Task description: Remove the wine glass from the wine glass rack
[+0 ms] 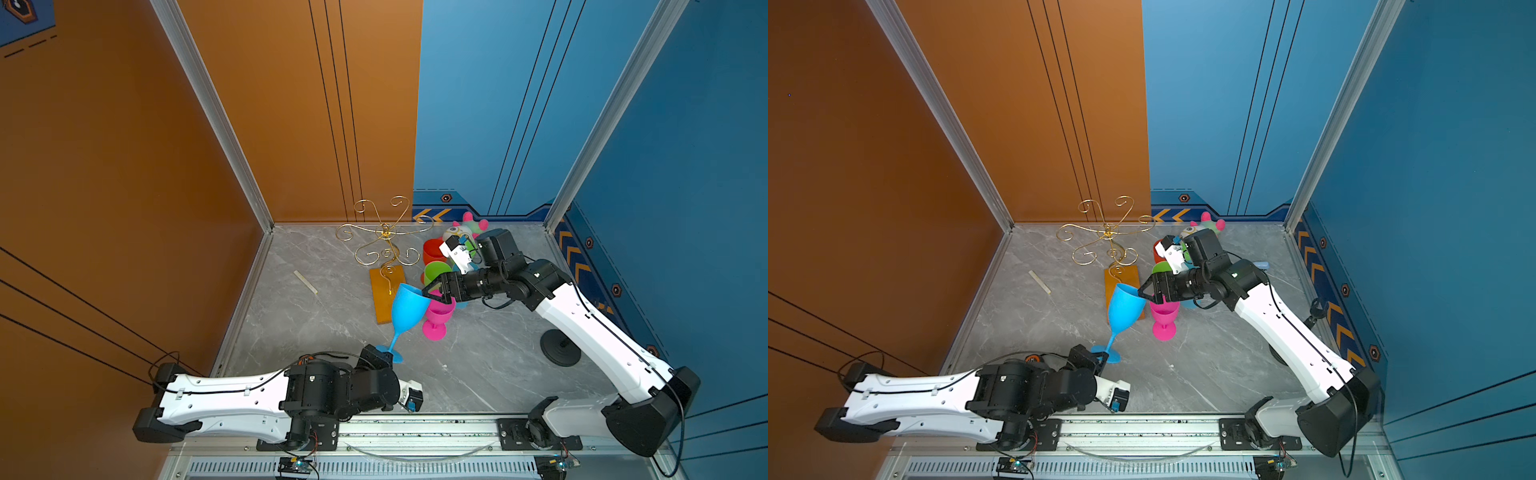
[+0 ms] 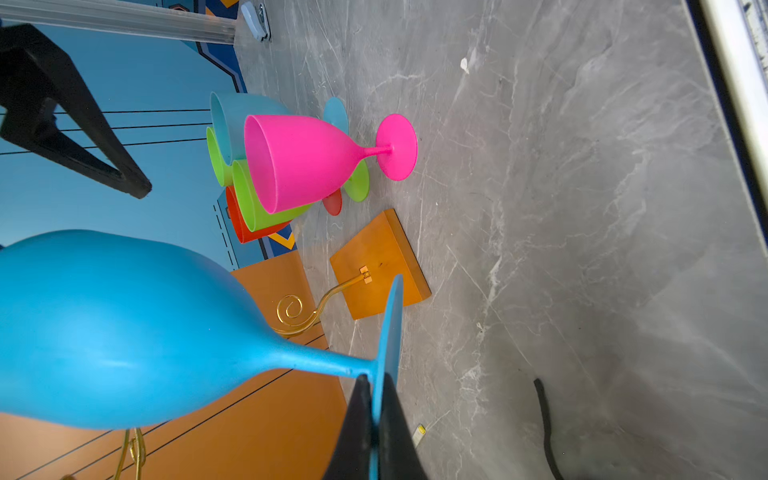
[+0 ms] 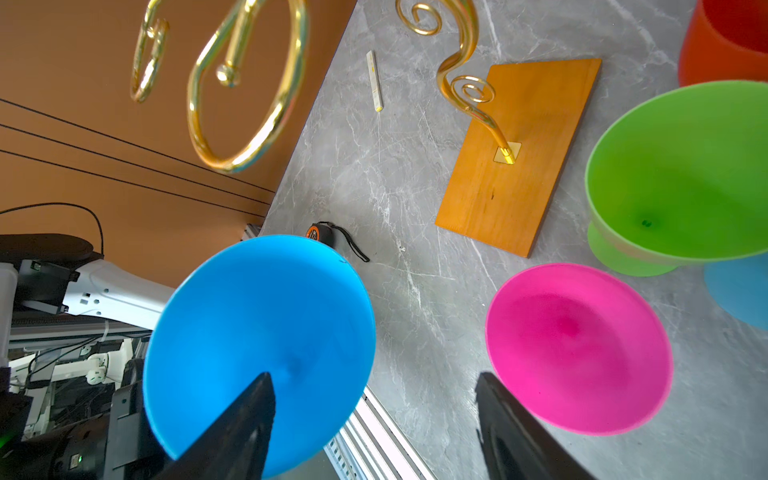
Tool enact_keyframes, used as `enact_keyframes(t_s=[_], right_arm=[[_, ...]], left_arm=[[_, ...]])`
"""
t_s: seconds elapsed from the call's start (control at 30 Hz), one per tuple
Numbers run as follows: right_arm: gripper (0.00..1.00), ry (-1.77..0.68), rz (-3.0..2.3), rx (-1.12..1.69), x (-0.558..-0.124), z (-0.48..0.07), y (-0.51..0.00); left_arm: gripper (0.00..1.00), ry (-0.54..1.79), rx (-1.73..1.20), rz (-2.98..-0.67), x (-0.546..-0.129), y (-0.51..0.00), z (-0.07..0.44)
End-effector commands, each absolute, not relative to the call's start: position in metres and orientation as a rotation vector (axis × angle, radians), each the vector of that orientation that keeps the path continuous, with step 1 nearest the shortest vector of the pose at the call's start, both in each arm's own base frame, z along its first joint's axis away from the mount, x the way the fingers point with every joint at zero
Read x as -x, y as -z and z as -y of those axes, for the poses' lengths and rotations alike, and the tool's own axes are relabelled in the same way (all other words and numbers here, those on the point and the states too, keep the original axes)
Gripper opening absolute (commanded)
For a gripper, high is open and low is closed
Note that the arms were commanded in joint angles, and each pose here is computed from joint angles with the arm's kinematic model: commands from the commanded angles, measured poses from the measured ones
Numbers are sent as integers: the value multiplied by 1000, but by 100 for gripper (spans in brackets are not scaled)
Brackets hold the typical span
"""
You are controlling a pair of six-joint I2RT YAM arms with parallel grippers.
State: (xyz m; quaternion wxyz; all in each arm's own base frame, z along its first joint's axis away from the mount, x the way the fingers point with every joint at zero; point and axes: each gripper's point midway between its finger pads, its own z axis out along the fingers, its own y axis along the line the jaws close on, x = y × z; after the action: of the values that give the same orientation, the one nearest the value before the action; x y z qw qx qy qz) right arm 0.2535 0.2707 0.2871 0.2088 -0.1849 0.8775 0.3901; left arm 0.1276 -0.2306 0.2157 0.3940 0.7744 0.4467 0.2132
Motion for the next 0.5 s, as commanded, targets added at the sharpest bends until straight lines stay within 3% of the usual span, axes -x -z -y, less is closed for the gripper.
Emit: enact_keyframes(t_s=[0.0,0.23,0.47], right_arm=[[76,-1131,-2430,584,-245,-279,-292],[67,-1188,-2464,591,-242,-285,-286],[46,-1254,-2483,603,-239,-292,-285]], left_arm=[[0,-652,-1909,-1106,-138,-226,225],[0,-811,-1864,-1064,-150,-225,219],[0,-897,-1825,-1011,-157,-230,220]])
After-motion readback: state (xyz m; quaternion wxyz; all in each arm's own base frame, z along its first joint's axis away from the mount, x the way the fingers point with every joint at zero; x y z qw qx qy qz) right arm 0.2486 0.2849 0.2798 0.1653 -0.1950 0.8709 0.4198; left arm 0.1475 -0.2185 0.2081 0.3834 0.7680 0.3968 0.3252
